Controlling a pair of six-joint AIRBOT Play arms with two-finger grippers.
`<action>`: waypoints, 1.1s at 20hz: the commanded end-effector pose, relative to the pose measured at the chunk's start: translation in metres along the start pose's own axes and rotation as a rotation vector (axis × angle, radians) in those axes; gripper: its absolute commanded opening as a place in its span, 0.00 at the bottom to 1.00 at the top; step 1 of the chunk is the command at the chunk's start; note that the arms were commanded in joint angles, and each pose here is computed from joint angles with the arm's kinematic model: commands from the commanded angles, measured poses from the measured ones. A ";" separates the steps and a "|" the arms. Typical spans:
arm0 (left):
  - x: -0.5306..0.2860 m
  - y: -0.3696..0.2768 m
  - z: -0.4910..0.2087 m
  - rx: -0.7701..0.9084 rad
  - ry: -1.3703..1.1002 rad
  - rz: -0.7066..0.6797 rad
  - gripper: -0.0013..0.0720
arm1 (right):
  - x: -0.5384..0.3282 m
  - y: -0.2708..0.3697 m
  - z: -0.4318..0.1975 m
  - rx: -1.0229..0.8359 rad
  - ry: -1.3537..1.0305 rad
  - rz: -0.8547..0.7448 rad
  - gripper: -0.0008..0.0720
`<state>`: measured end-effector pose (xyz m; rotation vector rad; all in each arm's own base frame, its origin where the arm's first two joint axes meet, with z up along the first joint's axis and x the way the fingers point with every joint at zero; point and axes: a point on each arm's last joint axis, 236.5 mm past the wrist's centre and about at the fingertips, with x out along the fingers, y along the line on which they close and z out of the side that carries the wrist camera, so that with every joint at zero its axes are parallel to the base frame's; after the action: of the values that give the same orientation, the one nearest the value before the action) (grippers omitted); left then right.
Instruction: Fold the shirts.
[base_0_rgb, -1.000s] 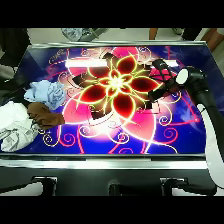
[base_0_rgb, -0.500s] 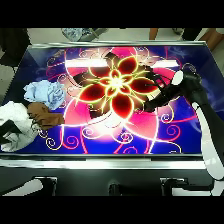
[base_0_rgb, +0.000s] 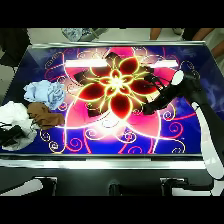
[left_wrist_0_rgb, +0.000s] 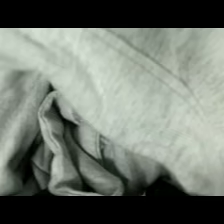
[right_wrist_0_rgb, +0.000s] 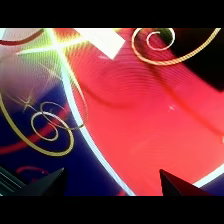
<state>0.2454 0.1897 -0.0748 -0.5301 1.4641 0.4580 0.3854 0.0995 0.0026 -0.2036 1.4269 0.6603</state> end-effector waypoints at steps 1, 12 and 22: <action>0.013 -0.006 -0.004 0.055 0.034 -0.023 0.15 | 0.000 0.006 -0.008 0.000 0.037 0.024 0.94; -0.330 -0.157 -0.007 0.088 -0.896 -0.627 0.06 | -0.001 0.012 -0.019 -0.001 0.081 0.048 0.92; -0.419 -0.344 -0.136 0.462 -0.776 -1.309 0.06 | -0.043 -0.008 -0.017 -0.045 0.003 -0.127 0.92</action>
<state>0.3102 -0.0901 0.3648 -0.6809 0.1852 -0.4591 0.3654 0.0900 0.0225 -0.2504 1.4574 0.6658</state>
